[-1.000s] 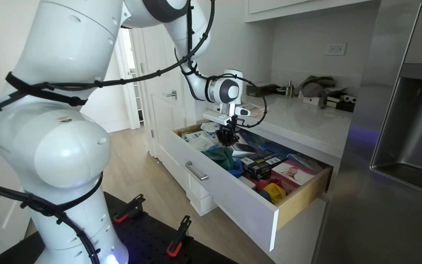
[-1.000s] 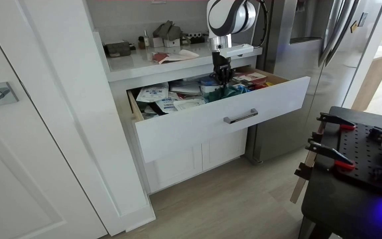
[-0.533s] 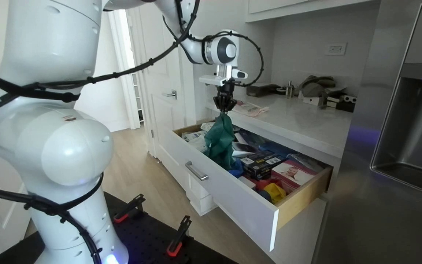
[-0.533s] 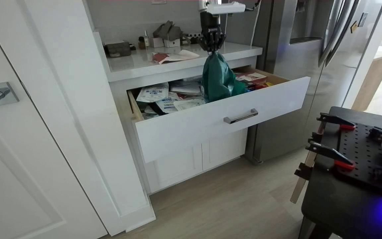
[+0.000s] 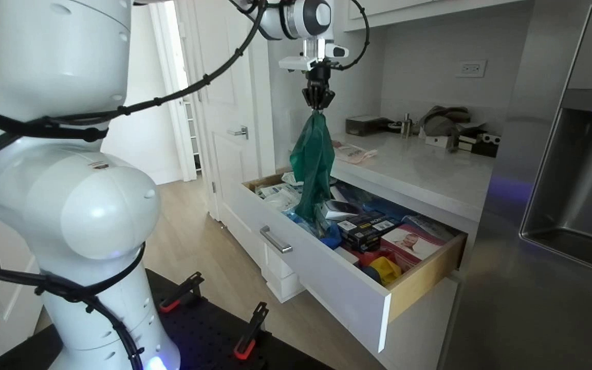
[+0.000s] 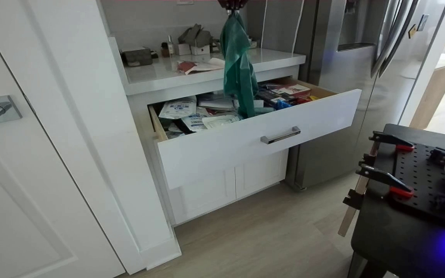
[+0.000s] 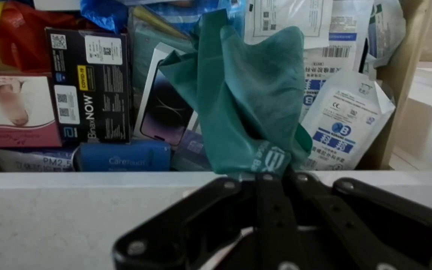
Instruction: Remove the green towel from the drawer and put it on the base top
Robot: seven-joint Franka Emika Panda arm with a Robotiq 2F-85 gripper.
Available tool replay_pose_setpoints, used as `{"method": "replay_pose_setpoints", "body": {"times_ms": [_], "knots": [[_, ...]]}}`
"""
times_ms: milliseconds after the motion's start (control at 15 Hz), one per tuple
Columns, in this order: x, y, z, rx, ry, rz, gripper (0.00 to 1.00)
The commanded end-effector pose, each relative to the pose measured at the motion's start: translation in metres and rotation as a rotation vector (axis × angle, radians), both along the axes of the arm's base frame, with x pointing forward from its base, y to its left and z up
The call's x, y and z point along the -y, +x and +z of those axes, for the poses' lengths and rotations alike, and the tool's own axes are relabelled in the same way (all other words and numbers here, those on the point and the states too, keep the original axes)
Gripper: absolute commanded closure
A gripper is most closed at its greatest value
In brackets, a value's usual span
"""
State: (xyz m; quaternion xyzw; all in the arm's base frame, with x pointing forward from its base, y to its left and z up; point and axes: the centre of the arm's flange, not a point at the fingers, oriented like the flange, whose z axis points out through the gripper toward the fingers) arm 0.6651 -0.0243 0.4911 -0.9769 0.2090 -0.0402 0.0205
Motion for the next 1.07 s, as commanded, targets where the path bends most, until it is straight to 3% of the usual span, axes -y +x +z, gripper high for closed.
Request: {"method": "replay_pose_setpoints", "body": {"times_ms": [0, 267, 533, 1000], "knots": [[0.004, 0.018, 0.059, 0.061, 0.038, -0.051, 0.99], [0.021, 0.034, 0.125, 0.204, 0.1, -0.104, 0.99], [0.05, 0.054, 0.184, 0.393, 0.101, -0.198, 0.99], [0.124, 0.098, 0.24, 0.696, 0.087, -0.427, 0.99]]}}
